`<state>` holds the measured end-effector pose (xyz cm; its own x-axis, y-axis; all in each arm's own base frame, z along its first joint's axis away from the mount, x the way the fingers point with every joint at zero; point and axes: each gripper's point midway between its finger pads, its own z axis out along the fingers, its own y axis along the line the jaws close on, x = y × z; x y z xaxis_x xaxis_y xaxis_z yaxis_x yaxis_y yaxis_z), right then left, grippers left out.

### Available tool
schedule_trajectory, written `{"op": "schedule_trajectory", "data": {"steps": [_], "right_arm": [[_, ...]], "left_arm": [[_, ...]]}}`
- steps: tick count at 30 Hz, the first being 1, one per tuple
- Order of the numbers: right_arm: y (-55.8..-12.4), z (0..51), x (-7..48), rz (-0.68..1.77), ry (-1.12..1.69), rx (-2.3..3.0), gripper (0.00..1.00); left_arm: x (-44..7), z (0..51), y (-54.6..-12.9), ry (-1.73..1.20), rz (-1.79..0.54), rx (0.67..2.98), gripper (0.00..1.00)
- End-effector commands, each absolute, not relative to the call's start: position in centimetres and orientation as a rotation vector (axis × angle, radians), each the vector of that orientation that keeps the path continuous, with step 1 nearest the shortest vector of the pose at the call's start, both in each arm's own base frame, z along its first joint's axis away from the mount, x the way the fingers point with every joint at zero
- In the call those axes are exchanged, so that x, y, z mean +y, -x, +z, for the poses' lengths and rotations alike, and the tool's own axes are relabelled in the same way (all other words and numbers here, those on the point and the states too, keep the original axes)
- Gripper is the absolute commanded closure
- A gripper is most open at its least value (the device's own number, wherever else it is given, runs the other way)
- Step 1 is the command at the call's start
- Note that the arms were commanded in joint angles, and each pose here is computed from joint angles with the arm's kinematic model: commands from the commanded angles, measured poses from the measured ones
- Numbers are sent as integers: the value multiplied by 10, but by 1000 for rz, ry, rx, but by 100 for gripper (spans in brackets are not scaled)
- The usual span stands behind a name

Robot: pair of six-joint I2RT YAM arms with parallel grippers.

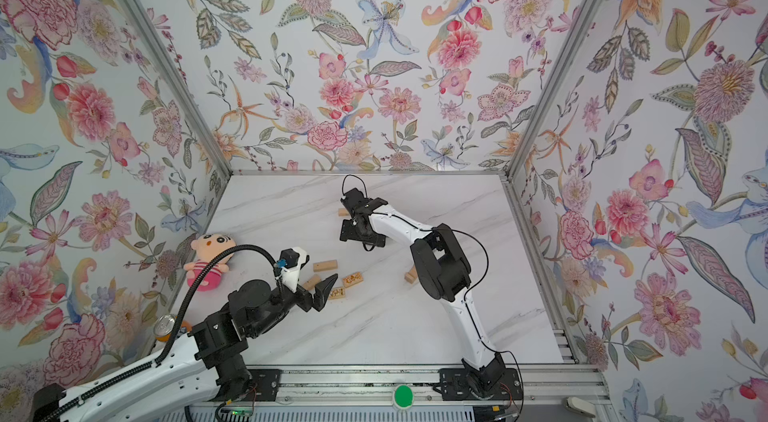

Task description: Build the wood block tower

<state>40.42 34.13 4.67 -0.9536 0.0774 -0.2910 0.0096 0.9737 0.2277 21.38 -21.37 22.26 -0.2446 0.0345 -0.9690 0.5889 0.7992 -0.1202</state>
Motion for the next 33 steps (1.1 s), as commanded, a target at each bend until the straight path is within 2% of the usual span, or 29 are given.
{"op": "schedule_trajectory", "data": {"steps": [1, 13, 22, 23, 27, 29, 33], "right_arm": [[-410, 54, 349, 383, -86, 2808, 2], [-433, 44, 345, 398, -92, 2806, 5], [-457, 57, 356, 366, 92, 2748, 9], [-460, 56, 356, 366, 99, 2746, 11], [-467, 49, 359, 379, 107, 2746, 37], [-478, 46, 345, 374, 71, 2749, 45], [-479, 41, 342, 364, 76, 2757, 49]], "left_arm": [[-206, 223, -218, -473, -510, 1745, 1], [-204, 224, -225, -470, -454, 1745, 1], [-209, 227, -234, -487, -416, 1738, 1], [-210, 227, -236, -491, -411, 1738, 1], [-214, 228, -241, -501, -395, 1739, 1], [-215, 229, -242, -504, -387, 1742, 1], [-214, 230, -245, -493, -375, 1741, 1]]}}
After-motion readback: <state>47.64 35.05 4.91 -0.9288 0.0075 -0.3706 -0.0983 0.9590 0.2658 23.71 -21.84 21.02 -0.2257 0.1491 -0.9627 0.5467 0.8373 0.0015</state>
